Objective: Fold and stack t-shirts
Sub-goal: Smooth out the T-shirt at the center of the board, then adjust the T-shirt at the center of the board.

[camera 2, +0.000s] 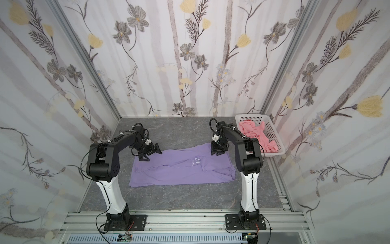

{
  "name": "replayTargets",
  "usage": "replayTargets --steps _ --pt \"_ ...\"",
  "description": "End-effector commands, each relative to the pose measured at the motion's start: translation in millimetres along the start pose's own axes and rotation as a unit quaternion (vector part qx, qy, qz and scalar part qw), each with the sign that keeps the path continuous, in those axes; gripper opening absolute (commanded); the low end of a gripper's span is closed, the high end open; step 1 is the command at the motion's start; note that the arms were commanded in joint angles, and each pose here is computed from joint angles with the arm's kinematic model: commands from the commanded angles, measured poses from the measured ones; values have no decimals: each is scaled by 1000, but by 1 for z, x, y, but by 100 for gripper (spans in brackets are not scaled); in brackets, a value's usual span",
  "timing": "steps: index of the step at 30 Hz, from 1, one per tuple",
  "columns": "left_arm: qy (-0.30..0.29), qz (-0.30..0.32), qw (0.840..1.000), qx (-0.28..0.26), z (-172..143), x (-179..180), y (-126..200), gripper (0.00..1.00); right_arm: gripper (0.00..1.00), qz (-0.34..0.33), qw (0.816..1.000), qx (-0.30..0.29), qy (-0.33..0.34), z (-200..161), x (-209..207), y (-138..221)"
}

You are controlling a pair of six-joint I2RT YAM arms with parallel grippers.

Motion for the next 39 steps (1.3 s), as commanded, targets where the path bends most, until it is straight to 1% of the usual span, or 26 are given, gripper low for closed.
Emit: replayTargets --steps 1,4,7,11,13,15,16,18,19,20,21,23,25,26,28,30,33,36,39 --pt "6 36 999 34 -26 23 -11 100 39 16 1000 -3 -13 16 3 -12" --pt "22 36 998 51 -50 36 -16 100 39 35 999 -16 -34 40 5 -19" --pt "32 19 996 77 -74 40 -19 100 39 74 995 -46 -45 74 15 -20" --pt "8 -5 994 107 -108 29 -17 100 41 128 983 -120 -51 131 36 0" --pt "3 -46 992 113 -121 15 -13 100 44 147 973 -168 -59 157 42 18" --pt "1 -79 989 128 -134 1 -5 100 48 163 958 -222 -76 180 44 38" --pt "4 -101 985 139 -138 -5 0 100 49 175 950 -243 -87 188 43 45" --pt "6 -161 970 184 -149 -21 9 100 50 216 930 -274 -115 203 40 54" --pt "6 -185 961 206 -154 -27 12 100 50 228 923 -283 -124 208 38 56" --pt "-1 -218 948 231 -160 -36 16 100 50 239 917 -293 -125 213 39 60" --pt "-12 -234 940 246 -164 -42 20 100 49 243 913 -304 -121 215 40 66" --pt "-33 -251 936 244 -162 -55 29 100 48 249 908 -322 -102 217 45 80" --pt "-60 -267 936 222 -149 -73 42 100 41 254 904 -336 -72 213 50 102" --pt "-76 -269 938 203 -139 -84 49 100 40 254 905 -337 -61 207 50 116" --pt "-108 -273 942 162 -115 -106 58 100 41 242 912 -329 -45 189 46 141" --pt "-132 -254 951 114 -86 -125 59 100 43 210 924 -318 -30 163 41 161" --pt "-165 -247 951 85 -47 -156 43 100 44 145 940 -309 -1 113 38 182" --pt "-191 -248 945 99 -20 -187 7 100 46 96 949 -301 19 62 39 193" --pt "-221 -226 941 122 -10 -209 -37 100 46 65 953 -294 26 19 39 197"
Point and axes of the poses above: each gripper's point midway between its finger pads, its own y axis back along the fingers, its own x axis along the line the jaws close on, z = x × y, the point moved 6 cm from there along y, back along the fingers, and after that the axes turned 7 degrees about y, right-handed, at the moved point
